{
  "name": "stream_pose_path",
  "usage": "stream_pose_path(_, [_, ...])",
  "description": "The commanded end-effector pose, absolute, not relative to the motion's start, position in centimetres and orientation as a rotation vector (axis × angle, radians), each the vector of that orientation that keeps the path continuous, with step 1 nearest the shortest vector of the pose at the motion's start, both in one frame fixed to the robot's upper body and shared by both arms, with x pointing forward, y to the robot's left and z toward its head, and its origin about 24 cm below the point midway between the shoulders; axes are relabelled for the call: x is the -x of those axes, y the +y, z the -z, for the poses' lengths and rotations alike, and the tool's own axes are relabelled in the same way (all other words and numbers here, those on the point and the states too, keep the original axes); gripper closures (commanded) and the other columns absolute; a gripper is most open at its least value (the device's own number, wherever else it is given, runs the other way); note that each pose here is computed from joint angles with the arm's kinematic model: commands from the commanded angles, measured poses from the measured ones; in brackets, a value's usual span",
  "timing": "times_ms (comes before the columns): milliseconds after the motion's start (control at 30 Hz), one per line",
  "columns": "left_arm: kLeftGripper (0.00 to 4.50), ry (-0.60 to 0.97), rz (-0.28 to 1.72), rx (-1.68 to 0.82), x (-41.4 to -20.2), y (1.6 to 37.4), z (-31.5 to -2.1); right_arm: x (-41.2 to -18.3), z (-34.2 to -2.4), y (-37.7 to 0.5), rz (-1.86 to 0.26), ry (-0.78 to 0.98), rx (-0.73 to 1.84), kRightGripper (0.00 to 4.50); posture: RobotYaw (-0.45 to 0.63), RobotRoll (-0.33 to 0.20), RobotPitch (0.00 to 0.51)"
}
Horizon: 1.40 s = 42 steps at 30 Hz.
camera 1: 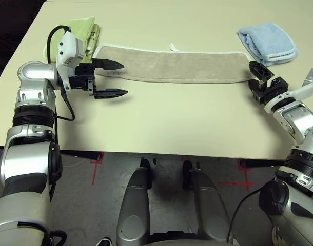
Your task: Fold the towel and set it aside.
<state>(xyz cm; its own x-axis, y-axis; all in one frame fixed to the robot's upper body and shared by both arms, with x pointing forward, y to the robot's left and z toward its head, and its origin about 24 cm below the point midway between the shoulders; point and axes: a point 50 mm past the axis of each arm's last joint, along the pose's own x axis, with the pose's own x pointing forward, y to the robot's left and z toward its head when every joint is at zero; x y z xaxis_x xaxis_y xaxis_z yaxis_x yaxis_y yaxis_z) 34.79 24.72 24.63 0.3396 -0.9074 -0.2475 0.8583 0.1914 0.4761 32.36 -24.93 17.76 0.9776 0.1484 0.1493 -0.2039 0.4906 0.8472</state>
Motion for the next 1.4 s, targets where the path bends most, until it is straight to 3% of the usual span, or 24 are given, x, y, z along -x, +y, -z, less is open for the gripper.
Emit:
stream_pose_path(33, [0.02, -0.092, 1.250, -0.612, -34.6, 25.0, -24.6, -32.0, -16.3, -26.0, -0.110, -0.032, -1.032, 0.00, 0.03, 0.000, 0.324])
stream_pose_path(133, [0.00, -0.090, 1.250, -0.614, -34.6, 25.0, -24.6, -31.9, -16.1, -26.2, -0.080, -0.035, -1.031, 0.65, 0.02, 0.000, 0.325])
stream_pose_path(467, [0.00, -0.113, 1.249, -0.587, -34.7, 24.8, -24.7, -31.8, -15.8, -26.5, -0.034, -0.050, -1.015, 4.37, 0.02, 0.000, 0.328])
stream_pose_path(933, [0.00, -0.133, 1.257, -0.562, -34.9, 24.2, -25.0, -31.8, -16.4, -26.9, -0.053, -0.055, -0.999, 4.44, 0.02, 0.000, 0.330])
stream_pose_path(1400, [0.00, -0.148, 1.259, -0.549, -35.3, 23.4, -25.3, -30.0, -18.7, -29.1, -0.158, -0.057, -0.914, 4.44, 0.00, 0.000, 0.325])
